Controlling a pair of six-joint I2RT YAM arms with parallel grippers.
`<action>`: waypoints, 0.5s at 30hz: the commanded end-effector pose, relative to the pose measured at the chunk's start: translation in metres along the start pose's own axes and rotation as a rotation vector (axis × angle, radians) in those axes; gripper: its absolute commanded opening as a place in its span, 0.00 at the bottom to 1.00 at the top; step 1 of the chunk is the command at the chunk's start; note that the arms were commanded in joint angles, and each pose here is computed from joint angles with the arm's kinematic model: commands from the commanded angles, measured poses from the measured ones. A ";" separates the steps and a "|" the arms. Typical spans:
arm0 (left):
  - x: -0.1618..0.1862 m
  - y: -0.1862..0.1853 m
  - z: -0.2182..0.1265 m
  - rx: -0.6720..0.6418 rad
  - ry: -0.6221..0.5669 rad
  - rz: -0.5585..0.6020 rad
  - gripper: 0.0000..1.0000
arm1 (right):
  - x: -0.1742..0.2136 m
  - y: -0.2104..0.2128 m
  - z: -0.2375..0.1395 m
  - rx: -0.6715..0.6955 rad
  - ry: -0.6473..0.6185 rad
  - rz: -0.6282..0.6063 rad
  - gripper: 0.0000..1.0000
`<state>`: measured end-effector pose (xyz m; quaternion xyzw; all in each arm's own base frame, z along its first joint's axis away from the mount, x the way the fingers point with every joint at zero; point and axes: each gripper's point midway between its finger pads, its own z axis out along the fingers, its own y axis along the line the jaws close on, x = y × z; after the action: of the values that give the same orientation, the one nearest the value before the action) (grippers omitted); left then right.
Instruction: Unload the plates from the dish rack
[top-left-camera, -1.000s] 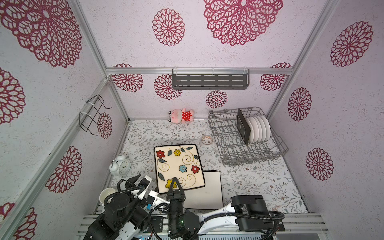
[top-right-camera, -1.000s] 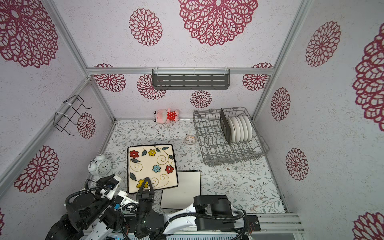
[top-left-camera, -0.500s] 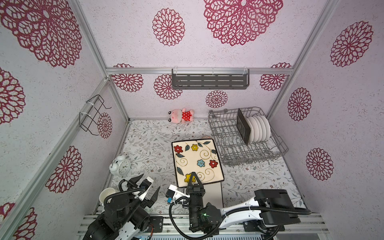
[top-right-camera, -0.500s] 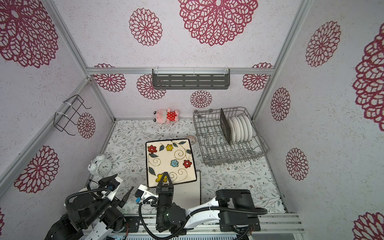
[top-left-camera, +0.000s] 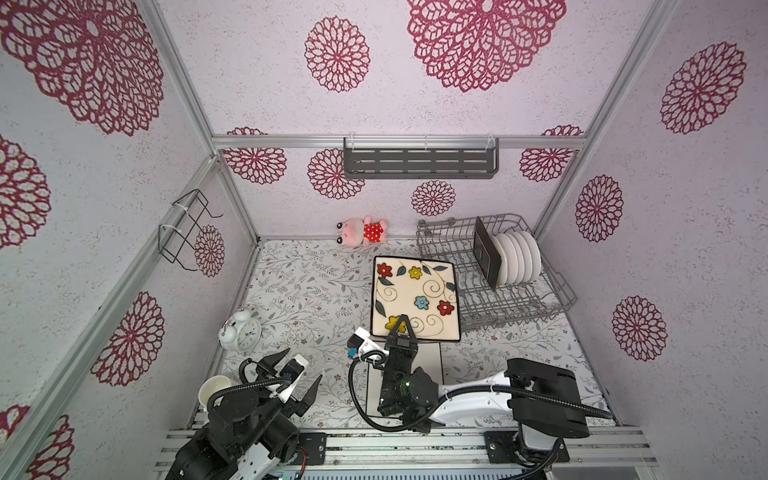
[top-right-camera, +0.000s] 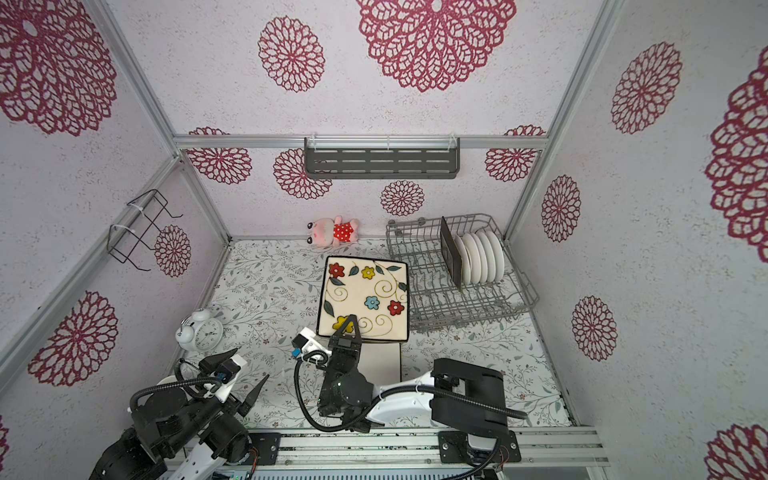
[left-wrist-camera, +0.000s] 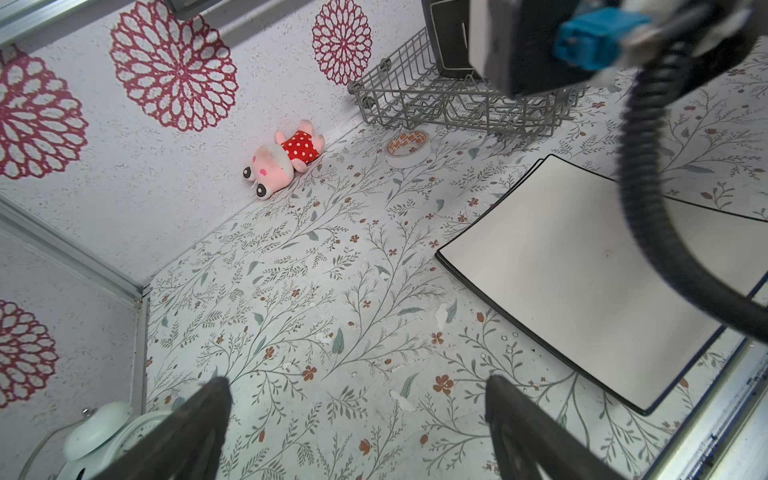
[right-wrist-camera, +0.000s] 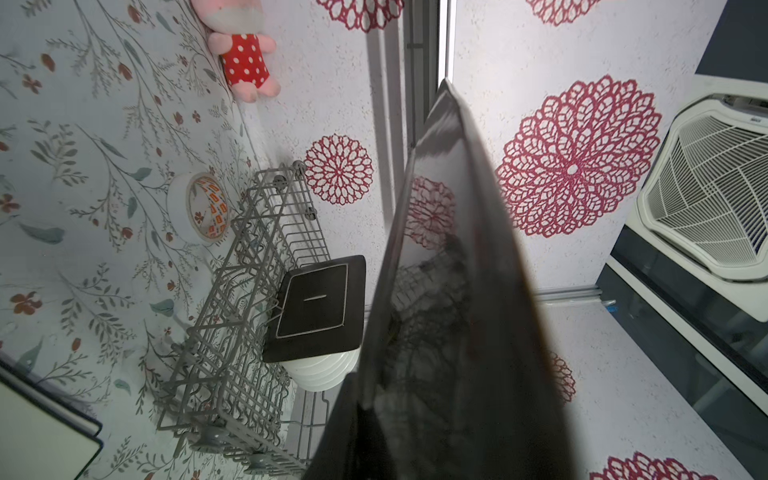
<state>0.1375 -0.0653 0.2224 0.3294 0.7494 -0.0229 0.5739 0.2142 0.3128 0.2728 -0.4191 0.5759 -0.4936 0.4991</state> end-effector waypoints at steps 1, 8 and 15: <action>-0.010 0.000 -0.004 0.008 -0.046 0.014 0.97 | 0.012 -0.020 0.012 -0.028 0.071 -0.081 0.00; -0.010 -0.002 -0.003 0.016 -0.047 0.020 0.97 | 0.002 -0.053 0.020 -0.041 0.104 0.040 0.00; -0.010 -0.002 -0.002 0.020 -0.047 0.020 0.97 | -0.035 -0.098 0.013 -0.030 0.070 0.459 0.00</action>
<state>0.1360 -0.0684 0.2224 0.3374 0.7460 -0.0291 0.5734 0.2369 0.3461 0.3298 -0.3332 0.6313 -0.4405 0.5445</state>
